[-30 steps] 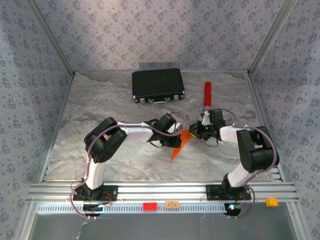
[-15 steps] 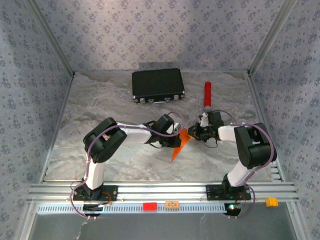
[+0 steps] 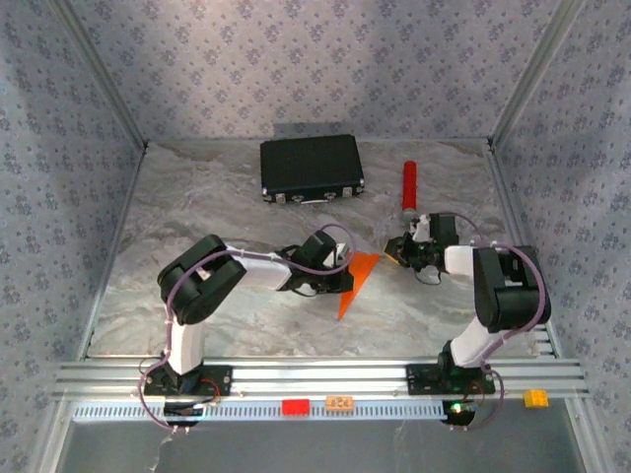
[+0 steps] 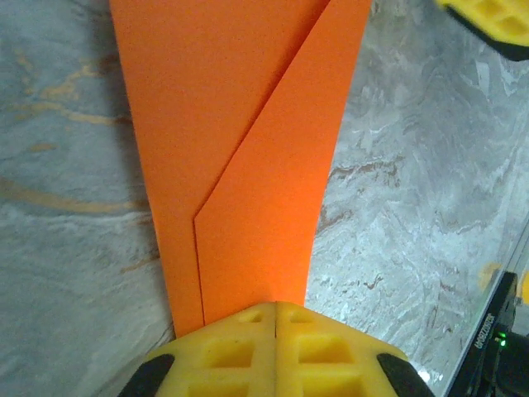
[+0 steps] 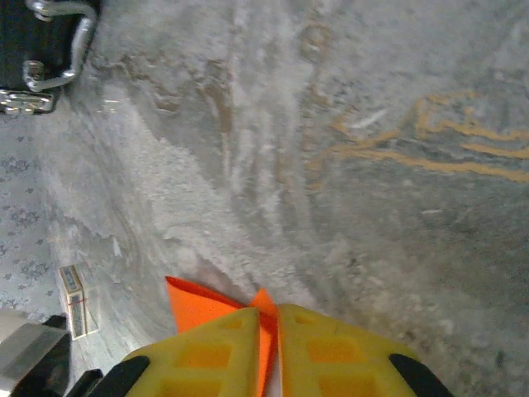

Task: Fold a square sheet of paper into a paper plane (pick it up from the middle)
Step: Fold the wing for the fifth time at the center of the table, then turn over a paper plane at the center of the table.

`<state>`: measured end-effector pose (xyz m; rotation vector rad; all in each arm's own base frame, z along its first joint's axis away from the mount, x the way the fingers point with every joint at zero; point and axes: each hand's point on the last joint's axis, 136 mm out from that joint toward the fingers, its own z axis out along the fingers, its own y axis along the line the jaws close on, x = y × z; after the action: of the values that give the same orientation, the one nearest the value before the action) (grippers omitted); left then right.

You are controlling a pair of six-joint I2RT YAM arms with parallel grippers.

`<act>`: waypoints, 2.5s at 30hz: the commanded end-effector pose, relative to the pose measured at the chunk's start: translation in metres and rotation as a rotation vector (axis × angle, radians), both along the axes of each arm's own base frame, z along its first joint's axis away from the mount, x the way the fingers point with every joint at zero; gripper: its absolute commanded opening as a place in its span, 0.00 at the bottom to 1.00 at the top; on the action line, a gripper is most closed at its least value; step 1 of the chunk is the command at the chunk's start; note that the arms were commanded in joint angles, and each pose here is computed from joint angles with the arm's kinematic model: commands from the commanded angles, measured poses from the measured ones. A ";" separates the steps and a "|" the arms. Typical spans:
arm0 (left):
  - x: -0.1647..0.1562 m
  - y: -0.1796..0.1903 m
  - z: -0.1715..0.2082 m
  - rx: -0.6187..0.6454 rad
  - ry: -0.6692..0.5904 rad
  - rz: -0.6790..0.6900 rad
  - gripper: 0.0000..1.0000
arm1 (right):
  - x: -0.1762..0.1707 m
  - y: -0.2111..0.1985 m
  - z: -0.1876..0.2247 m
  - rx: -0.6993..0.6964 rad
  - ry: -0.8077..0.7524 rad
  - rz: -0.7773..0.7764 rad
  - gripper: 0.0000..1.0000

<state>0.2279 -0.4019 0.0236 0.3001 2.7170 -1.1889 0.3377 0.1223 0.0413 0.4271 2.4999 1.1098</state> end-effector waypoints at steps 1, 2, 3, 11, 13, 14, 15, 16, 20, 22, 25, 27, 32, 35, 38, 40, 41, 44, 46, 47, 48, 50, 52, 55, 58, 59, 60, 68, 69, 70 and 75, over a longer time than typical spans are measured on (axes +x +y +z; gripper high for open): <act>-0.001 0.020 -0.014 0.086 0.008 0.073 0.01 | -0.004 0.002 0.021 -0.037 -0.039 -0.006 0.17; 0.000 0.019 -0.010 0.075 -0.003 0.084 0.02 | -0.008 0.004 0.023 -0.048 -0.043 -0.002 0.17; 0.001 0.017 -0.005 0.062 -0.012 0.092 0.03 | -0.013 0.008 0.024 -0.060 -0.042 0.008 0.18; 0.012 0.031 0.036 0.058 -0.146 0.132 0.11 | -0.058 0.022 0.022 -0.106 -0.013 0.033 0.22; 0.015 0.040 0.040 0.042 -0.147 0.140 0.15 | -0.069 0.026 0.021 -0.116 -0.007 0.051 0.24; 0.016 0.043 0.042 0.035 -0.148 0.138 0.17 | -0.072 0.027 0.021 -0.120 -0.004 0.053 0.24; 0.015 0.045 0.042 0.035 -0.145 0.129 0.19 | -0.076 0.029 0.020 -0.119 0.000 0.056 0.24; 0.015 0.047 0.041 0.041 -0.137 0.118 0.19 | -0.079 0.031 0.019 -0.113 0.002 0.055 0.26; 0.012 0.049 0.034 0.046 -0.106 0.078 0.19 | -0.090 0.041 0.016 -0.108 0.009 0.067 0.31; 0.011 0.046 0.032 0.032 -0.089 0.061 0.20 | -0.093 0.045 0.015 -0.112 0.015 0.082 0.31; 0.009 0.040 0.028 0.019 -0.061 0.035 0.20 | -0.097 0.053 0.014 -0.120 0.016 0.103 0.31; 0.007 0.035 0.026 0.007 -0.045 0.018 0.20 | -0.099 0.059 0.013 -0.120 0.018 0.125 0.31; 0.006 0.032 0.021 0.010 -0.020 0.008 0.20 | -0.101 0.068 0.009 -0.127 0.031 0.165 0.29; 0.005 0.033 0.018 0.020 -0.013 0.005 0.20 | -0.101 0.072 0.007 -0.129 0.035 0.178 0.29; 0.004 0.035 0.015 0.029 -0.006 0.004 0.20 | -0.101 0.075 0.005 -0.124 0.037 0.188 0.28; 0.003 0.033 0.015 0.028 -0.001 -0.002 0.20 | -0.102 0.077 0.005 -0.126 0.037 0.194 0.28; 0.003 0.033 0.014 0.028 0.004 -0.004 0.20 | -0.102 0.077 0.004 -0.126 0.041 0.196 0.28; 0.002 0.031 0.012 0.028 0.014 -0.012 0.20 | -0.102 0.078 0.003 -0.126 0.041 0.203 0.28; 0.001 0.030 0.010 0.029 0.023 -0.021 0.20 | -0.103 0.078 0.002 -0.128 0.044 0.204 0.28; 0.001 0.030 0.010 0.031 0.024 -0.022 0.19 | -0.103 0.078 0.001 -0.130 0.045 0.206 0.28; 0.000 0.031 0.008 0.034 0.028 -0.020 0.19 | -0.103 0.079 0.001 -0.129 0.045 0.208 0.28; -0.001 0.031 0.007 0.035 0.032 -0.024 0.19 | -0.103 0.080 0.001 -0.127 0.047 0.211 0.27; -0.003 0.031 0.006 0.034 0.039 -0.033 0.19 | -0.104 0.081 0.000 -0.124 0.048 0.216 0.27; -0.006 0.033 0.004 0.042 0.045 -0.042 0.19 | -0.104 0.083 0.000 -0.118 0.049 0.222 0.27; -0.008 0.035 0.002 0.055 0.049 -0.046 0.18 | -0.104 0.085 -0.001 -0.112 0.051 0.229 0.25; -0.008 0.036 0.002 0.056 0.050 -0.047 0.18 | -0.104 0.086 -0.001 -0.110 0.052 0.231 0.25; -0.009 0.036 0.003 0.055 0.051 -0.048 0.17 | -0.104 0.086 -0.002 -0.109 0.053 0.234 0.24; -0.013 0.031 0.009 0.012 0.058 -0.075 0.17 | -0.105 0.091 -0.005 -0.107 0.066 0.253 0.23; -0.014 0.031 0.009 0.008 0.059 -0.077 0.17 | -0.106 0.091 -0.006 -0.106 0.070 0.257 0.23; -0.014 0.030 0.009 0.006 0.062 -0.080 0.17 | -0.106 0.092 -0.007 -0.106 0.075 0.258 0.23; -0.017 0.030 0.006 0.012 0.079 -0.091 0.18 | -0.108 0.091 -0.011 -0.112 0.091 0.262 0.22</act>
<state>0.2144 -0.3690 0.0290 0.3487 2.8007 -1.2034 0.2273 0.2072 0.0249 0.1433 2.7480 1.0314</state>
